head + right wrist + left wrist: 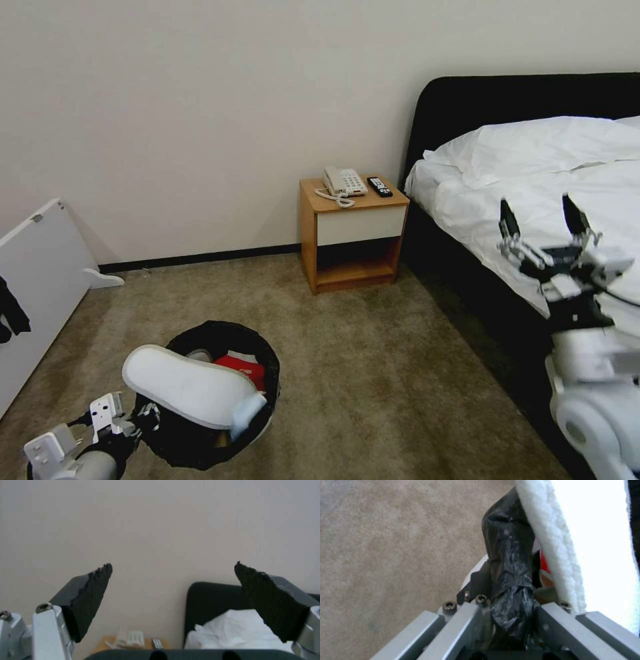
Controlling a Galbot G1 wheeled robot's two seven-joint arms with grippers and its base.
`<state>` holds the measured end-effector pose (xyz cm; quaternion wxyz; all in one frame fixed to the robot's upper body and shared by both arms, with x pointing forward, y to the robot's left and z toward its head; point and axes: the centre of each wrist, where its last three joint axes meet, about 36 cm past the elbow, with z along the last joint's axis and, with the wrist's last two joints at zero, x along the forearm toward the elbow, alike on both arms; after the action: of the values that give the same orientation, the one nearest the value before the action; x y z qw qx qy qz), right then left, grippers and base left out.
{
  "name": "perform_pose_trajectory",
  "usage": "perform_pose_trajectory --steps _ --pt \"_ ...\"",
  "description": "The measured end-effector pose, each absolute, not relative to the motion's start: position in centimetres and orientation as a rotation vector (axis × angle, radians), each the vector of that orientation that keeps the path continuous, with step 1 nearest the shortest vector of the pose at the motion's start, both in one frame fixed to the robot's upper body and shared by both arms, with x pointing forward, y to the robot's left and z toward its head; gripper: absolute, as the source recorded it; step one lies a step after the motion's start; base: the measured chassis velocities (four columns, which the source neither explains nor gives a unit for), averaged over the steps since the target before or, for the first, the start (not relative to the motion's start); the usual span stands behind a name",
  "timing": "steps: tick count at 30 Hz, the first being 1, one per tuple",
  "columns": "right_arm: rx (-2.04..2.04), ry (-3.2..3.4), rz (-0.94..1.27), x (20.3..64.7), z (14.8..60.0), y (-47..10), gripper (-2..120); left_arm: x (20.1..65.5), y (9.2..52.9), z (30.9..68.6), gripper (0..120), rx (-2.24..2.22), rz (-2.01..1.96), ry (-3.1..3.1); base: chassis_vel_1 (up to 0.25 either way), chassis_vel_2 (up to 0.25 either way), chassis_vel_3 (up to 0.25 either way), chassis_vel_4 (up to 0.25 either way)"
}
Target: Pick up the trash bin, then pick up the garbage from the floor and place it into the trash bin.
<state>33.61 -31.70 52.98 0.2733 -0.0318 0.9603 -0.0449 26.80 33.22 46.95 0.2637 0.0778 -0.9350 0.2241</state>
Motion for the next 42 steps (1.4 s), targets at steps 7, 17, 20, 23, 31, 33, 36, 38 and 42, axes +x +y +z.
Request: perform_pose_trajectory --steps 7,17,20,23,31,33,36,38,42 --pt "0.006 2.677 -0.237 32.0 49.6 -29.9 95 26.8 32.8 46.9 2 0.195 0.585 -2.535 0.000 0.000 0.000 0.000" --pt "0.104 2.731 -0.229 30.8 46.1 -28.4 100 26.6 32.1 47.2 2 0.179 0.561 -2.552 0.000 0.000 0.000 0.000" --pt "0.138 2.745 -0.227 30.7 45.4 -28.2 100 26.6 32.0 47.3 2 0.174 0.562 -2.556 0.000 0.000 0.000 0.000" --pt "0.154 2.756 -0.227 30.6 45.0 -28.2 100 26.6 32.0 47.3 2 0.175 0.560 -2.558 0.000 0.000 0.000 0.000" --pt "0.193 2.776 -0.223 30.5 44.7 -28.4 100 26.4 32.1 47.4 2 0.172 0.519 -2.575 0.000 0.000 0.000 0.000" --pt "0.196 2.778 -0.220 30.6 44.7 -28.4 100 26.4 32.2 47.5 2 0.171 0.516 -2.577 0.000 0.000 0.000 0.000" --pt "0.197 2.786 -0.209 30.6 44.7 -28.2 100 26.2 32.3 47.9 2 0.165 0.506 -2.591 0.000 0.000 0.000 0.000" --pt "0.197 2.788 -0.205 30.6 44.7 -28.2 100 26.2 32.3 48.1 2 0.165 0.505 -2.597 0.000 0.000 0.000 0.000" --pt "0.201 2.793 -0.198 30.7 44.8 -28.2 100 26.1 32.4 48.5 2 0.165 0.509 -2.607 0.000 0.000 0.000 0.000"
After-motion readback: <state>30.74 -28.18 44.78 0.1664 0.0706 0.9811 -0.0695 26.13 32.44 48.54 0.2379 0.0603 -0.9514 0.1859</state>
